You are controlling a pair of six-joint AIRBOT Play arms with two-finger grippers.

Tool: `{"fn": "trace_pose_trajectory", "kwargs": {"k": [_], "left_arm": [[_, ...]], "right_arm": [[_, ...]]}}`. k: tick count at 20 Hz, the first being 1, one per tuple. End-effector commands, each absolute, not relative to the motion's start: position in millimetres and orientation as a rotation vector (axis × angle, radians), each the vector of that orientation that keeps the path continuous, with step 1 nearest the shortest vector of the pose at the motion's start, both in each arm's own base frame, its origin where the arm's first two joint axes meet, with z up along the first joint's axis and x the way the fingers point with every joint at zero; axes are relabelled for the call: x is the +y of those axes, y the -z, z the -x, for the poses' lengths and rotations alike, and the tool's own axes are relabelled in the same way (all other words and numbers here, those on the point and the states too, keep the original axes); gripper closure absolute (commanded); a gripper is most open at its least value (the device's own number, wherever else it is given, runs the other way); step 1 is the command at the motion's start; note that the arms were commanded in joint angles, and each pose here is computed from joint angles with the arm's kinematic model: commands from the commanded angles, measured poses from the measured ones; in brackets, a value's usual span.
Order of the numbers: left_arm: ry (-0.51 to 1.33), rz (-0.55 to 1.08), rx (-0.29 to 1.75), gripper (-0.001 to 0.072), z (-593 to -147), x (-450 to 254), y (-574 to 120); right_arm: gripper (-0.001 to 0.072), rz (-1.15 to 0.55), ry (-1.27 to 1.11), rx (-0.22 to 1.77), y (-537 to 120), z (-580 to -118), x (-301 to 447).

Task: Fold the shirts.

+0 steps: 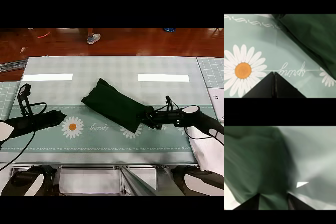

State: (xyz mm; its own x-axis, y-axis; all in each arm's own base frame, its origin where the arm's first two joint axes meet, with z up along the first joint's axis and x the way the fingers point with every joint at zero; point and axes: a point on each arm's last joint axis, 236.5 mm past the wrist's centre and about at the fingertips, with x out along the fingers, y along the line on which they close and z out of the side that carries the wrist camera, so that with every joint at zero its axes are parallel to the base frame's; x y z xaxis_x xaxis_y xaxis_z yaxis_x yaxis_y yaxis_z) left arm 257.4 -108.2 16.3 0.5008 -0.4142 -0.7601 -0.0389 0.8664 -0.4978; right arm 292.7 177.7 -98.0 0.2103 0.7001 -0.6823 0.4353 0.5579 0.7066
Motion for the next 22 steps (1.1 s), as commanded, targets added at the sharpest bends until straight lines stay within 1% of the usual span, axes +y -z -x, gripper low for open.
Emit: {"fn": "trace_pose_trajectory", "kwargs": {"k": [1,2,3,4,7,10,13,15,17,19,22], "left_arm": [[0.238,0.493,1.031,0.0689,-257,-108,-16],[0.238,0.493,1.031,0.0690,-257,-108,-16],[0.238,0.493,1.031,0.0690,-257,-108,-16],[0.238,0.493,1.031,0.0689,-257,-108,-16],[0.238,0.492,1.031,0.0689,-257,-108,-16],[0.237,0.493,1.028,0.0689,-258,-108,-17],[0.236,0.493,1.024,0.0689,-259,-108,-17],[0.236,0.494,1.024,0.0689,-259,-108,-17],[0.243,0.510,1.022,0.0689,-259,-110,-19],[0.248,0.519,1.022,0.0689,-259,-112,-20],[0.248,0.516,1.021,0.0689,-259,-112,-20]], "right_arm": [[0.0305,-1.003,-0.308,1.433,102,-311,202],[0.0357,-0.978,-0.341,1.435,99,-316,214],[0.0509,-0.950,-0.380,1.428,93,-323,226],[0.0692,-0.904,-0.438,1.401,84,-331,238],[0.0694,-0.813,-0.554,1.320,44,-357,262],[0.0694,-0.710,-0.642,1.260,-9,-383,272],[0.0693,-0.566,-0.648,1.185,-69,-411,265],[0.0693,-0.473,-0.617,1.131,-107,-426,250],[0.0694,-0.418,-0.580,1.080,-145,-437,228],[0.0694,-0.400,-0.527,1.037,-175,-444,199],[0.0694,-0.397,-0.382,0.954,-214,-444,136]]}}
